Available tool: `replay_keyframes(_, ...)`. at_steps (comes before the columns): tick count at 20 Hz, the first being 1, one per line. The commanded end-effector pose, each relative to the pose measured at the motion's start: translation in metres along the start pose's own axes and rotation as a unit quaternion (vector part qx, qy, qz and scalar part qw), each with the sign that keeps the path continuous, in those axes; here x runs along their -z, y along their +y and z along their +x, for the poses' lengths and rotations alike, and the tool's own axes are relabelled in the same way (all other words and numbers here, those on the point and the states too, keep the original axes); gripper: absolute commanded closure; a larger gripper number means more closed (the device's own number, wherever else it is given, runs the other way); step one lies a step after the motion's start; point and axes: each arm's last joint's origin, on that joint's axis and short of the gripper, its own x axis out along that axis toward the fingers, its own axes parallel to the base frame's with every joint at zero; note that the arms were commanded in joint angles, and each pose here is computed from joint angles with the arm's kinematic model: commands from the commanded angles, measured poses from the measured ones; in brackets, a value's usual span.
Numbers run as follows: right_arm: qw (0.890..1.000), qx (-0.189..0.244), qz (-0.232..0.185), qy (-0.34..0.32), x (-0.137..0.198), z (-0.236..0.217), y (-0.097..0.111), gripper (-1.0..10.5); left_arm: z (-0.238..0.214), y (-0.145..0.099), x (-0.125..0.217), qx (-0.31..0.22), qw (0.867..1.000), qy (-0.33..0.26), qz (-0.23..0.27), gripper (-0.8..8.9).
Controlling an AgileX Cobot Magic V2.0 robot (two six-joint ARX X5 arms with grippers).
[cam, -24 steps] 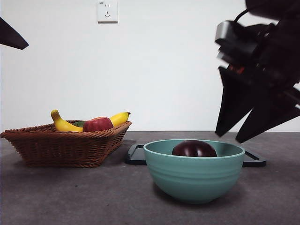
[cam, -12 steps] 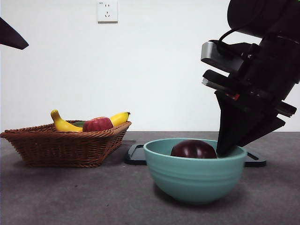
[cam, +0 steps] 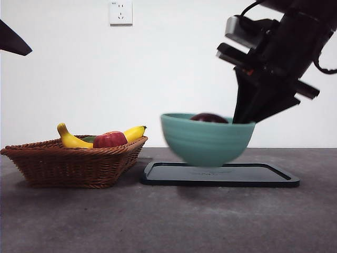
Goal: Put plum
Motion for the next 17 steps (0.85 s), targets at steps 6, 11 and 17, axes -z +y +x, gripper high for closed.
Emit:
replay_keyframes(6,0.999,0.04,0.03,-0.018,-0.067,0.017,-0.032,9.4,0.0,-0.001,-0.002,0.004,1.0,-0.002,0.004,4.11)
replay_keyframes(11,0.998,0.052,0.043,0.005,-0.087,0.061,-0.054,9.4,0.0,-0.001,-0.002,0.004,1.0,-0.002,0.004,4.11)
replay_keyframes(17,0.997,0.057,0.05,0.021,-0.082,0.082,-0.065,9.4,0.0,-0.001,-0.002,0.004,1.0,-0.001,0.003,4.11)
